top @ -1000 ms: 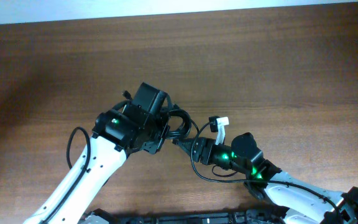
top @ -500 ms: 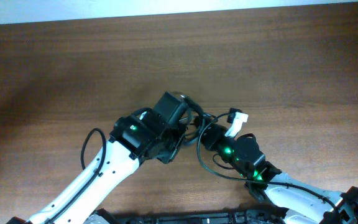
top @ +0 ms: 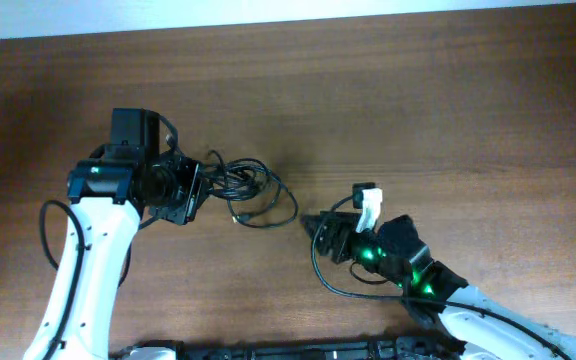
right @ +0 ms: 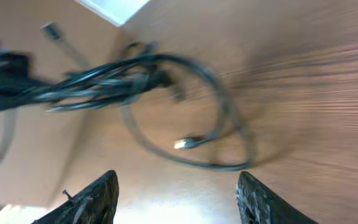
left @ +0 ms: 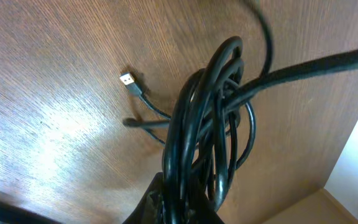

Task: Untangle cables
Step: 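Grasp a cable strand with the right gripper and pull apart from left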

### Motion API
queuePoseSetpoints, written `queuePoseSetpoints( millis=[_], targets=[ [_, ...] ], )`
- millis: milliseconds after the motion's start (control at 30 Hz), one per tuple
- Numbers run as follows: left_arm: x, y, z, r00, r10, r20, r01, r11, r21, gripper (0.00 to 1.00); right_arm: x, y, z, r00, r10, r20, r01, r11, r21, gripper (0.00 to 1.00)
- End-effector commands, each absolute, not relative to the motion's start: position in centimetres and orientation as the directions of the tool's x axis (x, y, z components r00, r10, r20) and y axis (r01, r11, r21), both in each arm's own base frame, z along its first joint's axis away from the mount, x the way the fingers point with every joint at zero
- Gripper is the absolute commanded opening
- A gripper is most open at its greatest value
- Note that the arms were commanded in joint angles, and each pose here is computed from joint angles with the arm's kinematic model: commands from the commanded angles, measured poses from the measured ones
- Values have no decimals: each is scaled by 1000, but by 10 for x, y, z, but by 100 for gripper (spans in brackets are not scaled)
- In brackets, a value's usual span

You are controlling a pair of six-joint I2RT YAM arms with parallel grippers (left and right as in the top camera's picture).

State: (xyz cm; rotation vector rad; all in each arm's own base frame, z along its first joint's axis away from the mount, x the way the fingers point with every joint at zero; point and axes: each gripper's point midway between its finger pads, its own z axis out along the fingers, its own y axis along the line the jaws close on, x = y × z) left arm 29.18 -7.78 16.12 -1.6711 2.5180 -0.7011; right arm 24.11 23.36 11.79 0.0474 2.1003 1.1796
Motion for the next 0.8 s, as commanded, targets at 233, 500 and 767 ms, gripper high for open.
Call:
queuePoseSetpoints(
  millis=[233,500,767],
  targets=[
    [264,-150,169,-492,-800,344,-854,365,-371,0,238,255,122,-817,393,-422,-242,430,870,47],
    [239,-190,177,-583,-689,431,-810,445,-382,0,273,215,102,-674,562,-480,-90,582,808,35],
    [231,-191,175,-578,-684,445,-815,456,-357,0,289,215,153,-550,657,-515,-206,491,846,50]
  ],
)
